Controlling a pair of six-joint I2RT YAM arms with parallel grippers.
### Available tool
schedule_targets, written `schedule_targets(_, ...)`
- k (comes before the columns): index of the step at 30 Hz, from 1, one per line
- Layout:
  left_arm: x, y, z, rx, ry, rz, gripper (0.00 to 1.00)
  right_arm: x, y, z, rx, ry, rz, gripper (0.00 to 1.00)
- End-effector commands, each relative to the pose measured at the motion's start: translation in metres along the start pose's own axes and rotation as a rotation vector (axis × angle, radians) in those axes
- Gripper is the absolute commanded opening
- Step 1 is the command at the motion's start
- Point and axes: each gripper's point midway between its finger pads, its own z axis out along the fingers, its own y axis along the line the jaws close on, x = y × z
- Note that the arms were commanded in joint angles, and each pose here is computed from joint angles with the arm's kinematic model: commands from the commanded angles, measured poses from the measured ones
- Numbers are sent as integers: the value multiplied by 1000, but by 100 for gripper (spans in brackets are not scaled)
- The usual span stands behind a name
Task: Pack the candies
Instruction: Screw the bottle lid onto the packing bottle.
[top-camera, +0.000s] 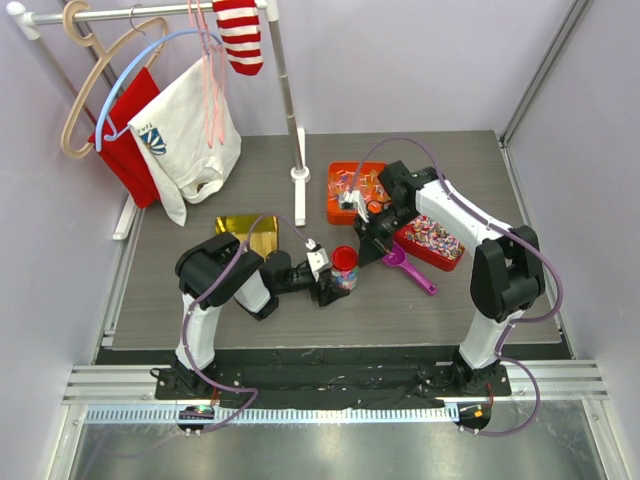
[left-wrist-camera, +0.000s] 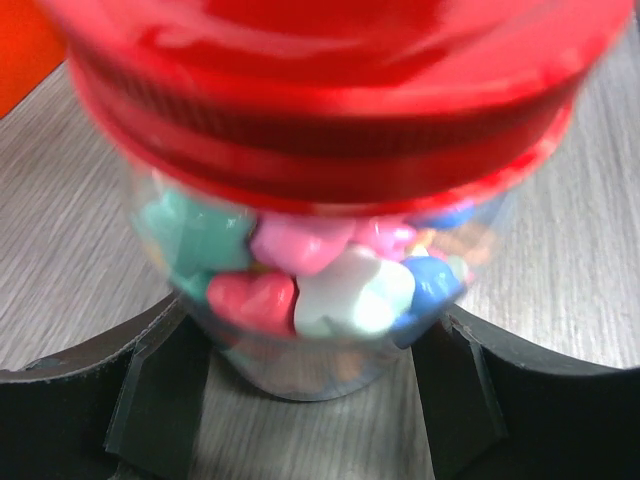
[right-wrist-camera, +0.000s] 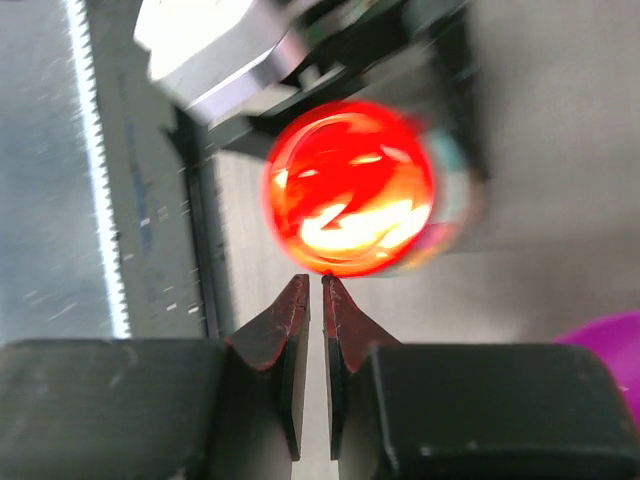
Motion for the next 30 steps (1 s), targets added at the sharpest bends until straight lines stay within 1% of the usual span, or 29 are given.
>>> schedule_targets(1, -39, 20, 2, -82, -151, 69, 26, 14, 36, 11, -111, 50, 51, 16)
schedule_targets(5, -39, 20, 2, -81, -151, 69, 25, 10, 39, 11, -106, 51, 33, 16)
schedule_targets(9, -40, 20, 2, -81, -152, 70, 25, 4, 29, -4, -6, 80, -38, 20)
schedule_targets(12, -39, 20, 2, -81, -151, 69, 25, -11, 28, -15, 34, 60, -78, 25)
schedule_targets(13, -39, 20, 2, -81, -151, 69, 25, -21, 28, -19, 40, 38, -100, 29)
schedule_targets(15, -39, 21, 2, -81, -152, 70, 25, -31, 30, -22, 35, 19, -105, 32)
schedule_targets(16, -39, 20, 2, -81, -151, 69, 25, -39, 28, -21, 23, 0, -107, 36)
schedule_targets(18, -39, 20, 2, -79, -151, 69, 25, -51, 25, -21, 16, -26, -118, 39)
schedule_targets(20, -39, 20, 2, -79, -152, 70, 25, -55, 17, -14, -5, -36, -98, 43)
schedule_targets(27, -40, 20, 2, -79, -153, 72, 25, -70, -12, 6, -33, -66, -55, 44)
schedule_targets(30, -39, 20, 2, -79, -152, 70, 25, -71, -15, 11, -48, -65, -53, 44)
